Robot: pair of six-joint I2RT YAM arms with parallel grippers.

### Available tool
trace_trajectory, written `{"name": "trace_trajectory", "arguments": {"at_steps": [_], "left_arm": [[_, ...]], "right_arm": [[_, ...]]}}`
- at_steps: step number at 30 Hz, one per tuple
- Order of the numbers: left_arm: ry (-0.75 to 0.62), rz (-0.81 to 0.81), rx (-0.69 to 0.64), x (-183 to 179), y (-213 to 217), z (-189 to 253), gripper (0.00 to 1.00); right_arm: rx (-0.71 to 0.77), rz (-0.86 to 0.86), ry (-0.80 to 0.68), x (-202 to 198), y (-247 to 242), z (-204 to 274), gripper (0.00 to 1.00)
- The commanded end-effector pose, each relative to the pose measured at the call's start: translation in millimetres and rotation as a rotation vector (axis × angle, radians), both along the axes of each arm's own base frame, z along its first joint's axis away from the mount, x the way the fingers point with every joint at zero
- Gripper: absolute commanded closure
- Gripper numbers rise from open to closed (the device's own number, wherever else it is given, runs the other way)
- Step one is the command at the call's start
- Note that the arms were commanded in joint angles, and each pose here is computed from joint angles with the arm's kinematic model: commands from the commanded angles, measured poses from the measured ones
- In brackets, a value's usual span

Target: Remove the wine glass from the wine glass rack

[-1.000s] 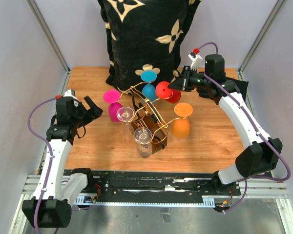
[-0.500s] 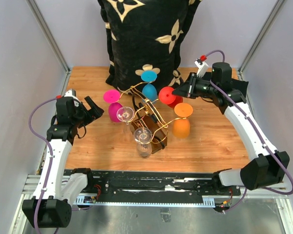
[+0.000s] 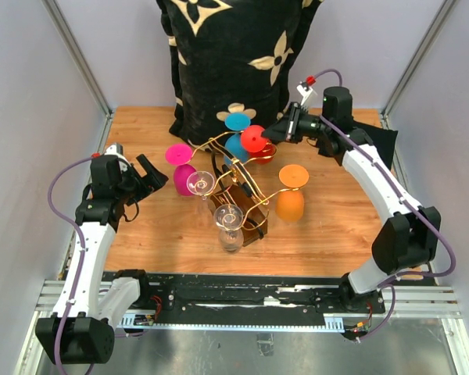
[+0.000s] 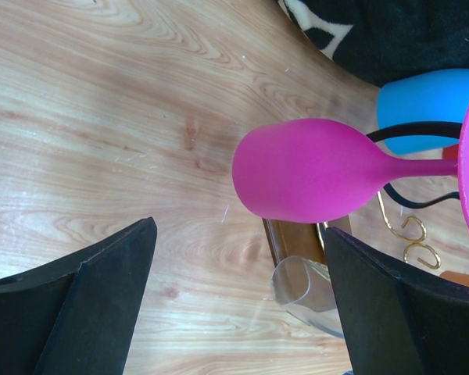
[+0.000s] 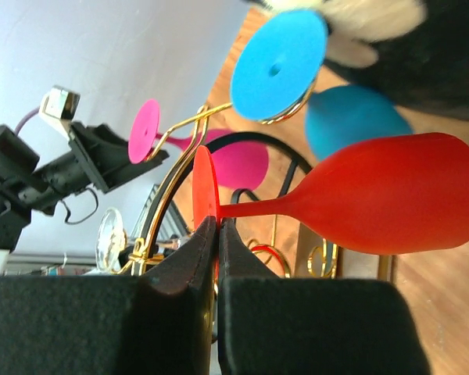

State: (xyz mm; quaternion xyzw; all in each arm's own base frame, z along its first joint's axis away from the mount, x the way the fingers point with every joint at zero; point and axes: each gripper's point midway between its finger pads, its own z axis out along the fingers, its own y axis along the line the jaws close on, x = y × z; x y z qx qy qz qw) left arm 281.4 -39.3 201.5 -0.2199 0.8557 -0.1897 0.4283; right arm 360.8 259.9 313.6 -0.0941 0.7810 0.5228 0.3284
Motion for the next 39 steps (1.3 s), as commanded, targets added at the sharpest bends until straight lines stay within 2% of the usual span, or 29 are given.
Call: {"name": "trace_trajectory", "arguments": {"at_steps": [1, 7, 10, 13, 14, 15, 20, 25, 30, 39], "left_arm": [[-0.022, -0.007, 0.027, -2.1, 2.5, 7.1, 0.06], [-0.016, -0.018, 0.023, -1.1, 0.8, 3.1, 0.05], [-0.015, -0.025, 0.023, 0.0, 0.1, 0.9, 0.05], [-0.019, -0.022, 0.040, 0.1, 2.6, 0.7, 0.05], [-0.023, -0.017, 0.047, 0.2, 4.1, 1.0, 0.05], [-0.028, -0.016, 0.051, 0.5, 4.7, 1.4, 0.05], [-0.039, -0.029, 0.044, -0.1, 2.1, 2.9, 0.05], [-0.058, -0.037, 0.036, -5.9, -0.4, 8.0, 0.05], [-0.076, -0.039, 0.048, -8.2, 0.6, 15.3, 0.04], [-0.066, -0.066, 0.016, -9.1, -6.4, 11.1, 0.04]], "right_arm": [[0.011, -0.133, -0.115, 28.2, -39.4, 36.4, 0.99], [-0.001, -0.272, -0.122, 23.6, -110.9, 37.7, 0.99], [-0.180, -0.342, -0.142, 5.5, -132.1, 22.1, 0.99], [-0.569, -0.482, -0.146, -6.1, -162.4, -17.7, 0.99], [-0.776, -0.596, -0.132, -6.5, -189.3, -34.3, 0.99], [-0.935, -0.634, -0.110, -10.6, -203.0, -52.0, 0.99], [-1.507, -0.754, 0.172, -26.3, -278.5, -126.5, 0.99], [-1.732, -0.835, 0.369, -31.8, -327.5, -166.2, 0.99], [-1.986, -0.863, 0.489, -29.3, -361.4, -179.9, 0.99], [-2.158, -0.872, 0.540, 10.7, -382.8, -211.0, 0.99]]}}
